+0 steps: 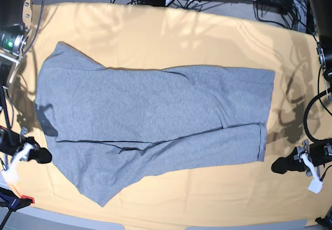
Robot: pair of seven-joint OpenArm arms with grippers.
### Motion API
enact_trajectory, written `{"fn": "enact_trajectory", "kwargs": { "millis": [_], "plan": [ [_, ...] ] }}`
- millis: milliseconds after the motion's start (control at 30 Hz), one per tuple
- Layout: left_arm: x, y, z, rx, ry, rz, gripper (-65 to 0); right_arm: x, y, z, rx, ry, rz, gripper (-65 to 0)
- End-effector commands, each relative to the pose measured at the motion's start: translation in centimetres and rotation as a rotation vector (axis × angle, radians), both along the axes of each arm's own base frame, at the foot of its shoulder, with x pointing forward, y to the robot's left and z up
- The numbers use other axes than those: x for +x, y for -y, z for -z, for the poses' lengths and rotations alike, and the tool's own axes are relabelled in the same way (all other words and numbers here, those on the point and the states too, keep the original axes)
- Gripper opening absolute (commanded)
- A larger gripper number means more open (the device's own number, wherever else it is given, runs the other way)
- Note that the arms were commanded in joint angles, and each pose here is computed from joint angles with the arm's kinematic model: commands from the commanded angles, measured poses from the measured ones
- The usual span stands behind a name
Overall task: Layout the t-shirt on the table in an organized manner, then fold the t-shirt properly
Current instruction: 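Raise the open right gripper and move it toward the shirt's collar end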
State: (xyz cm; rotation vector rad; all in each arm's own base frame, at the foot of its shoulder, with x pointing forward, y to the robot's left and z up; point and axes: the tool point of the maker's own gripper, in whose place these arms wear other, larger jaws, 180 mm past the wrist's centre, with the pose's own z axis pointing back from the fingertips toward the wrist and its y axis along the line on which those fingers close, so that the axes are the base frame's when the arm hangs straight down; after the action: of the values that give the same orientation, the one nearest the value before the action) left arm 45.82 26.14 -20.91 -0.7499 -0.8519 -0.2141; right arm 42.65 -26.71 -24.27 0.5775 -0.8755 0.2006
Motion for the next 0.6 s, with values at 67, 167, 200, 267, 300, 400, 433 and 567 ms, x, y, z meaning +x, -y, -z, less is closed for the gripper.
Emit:
{"fn": "enact_trajectory", "kwargs": {
  "millis": [67, 167, 200, 267, 300, 400, 433, 567],
  "plan": [
    [0.7, -0.3, -2.8, -0.018, 0.071, -0.002, -65.0, -1.7, -0.2, -3.8, 0.074, 0.101, -0.062, -65.0],
    [0.6, 0.0, -3.0, -0.035, 0.073, 0.006, -65.0, -3.8, -1.1, -5.1, 0.120, 0.175, -0.093, -65.0],
    [0.6, 0.0, -3.0, -0.037, 0.074, 0.007, -65.0, -4.6, -1.3, -4.8, 0.097, 0.175, -0.101, -65.0],
    [0.6, 0.0, -3.0, -0.037, 0.073, 0.007, -65.0, -6.2, -2.1, -4.1, 0.046, 0.173, -0.131, -65.0],
    [0.6, 0.0, -3.0, -0.036, 0.073, 0.007, -65.0, -7.1, -2.6, -3.8, 0.019, 0.170, -0.150, -65.0],
    [0.6, 0.0, -3.0, -0.036, 0.074, 0.006, -65.0, -9.7, -4.3, -3.0, -0.053, 0.164, -0.208, -65.0],
    [0.6, 0.0, -3.0, -0.036, 0.074, 0.006, -65.0, -10.6, -4.8, -2.8, -0.073, 0.163, -0.227, -65.0],
    [0.6, -0.1, -3.0, -0.035, 0.072, 0.006, -65.0, -13.5, -5.9, -2.1, -0.132, 0.151, -0.267, -65.0]
  ]
}}
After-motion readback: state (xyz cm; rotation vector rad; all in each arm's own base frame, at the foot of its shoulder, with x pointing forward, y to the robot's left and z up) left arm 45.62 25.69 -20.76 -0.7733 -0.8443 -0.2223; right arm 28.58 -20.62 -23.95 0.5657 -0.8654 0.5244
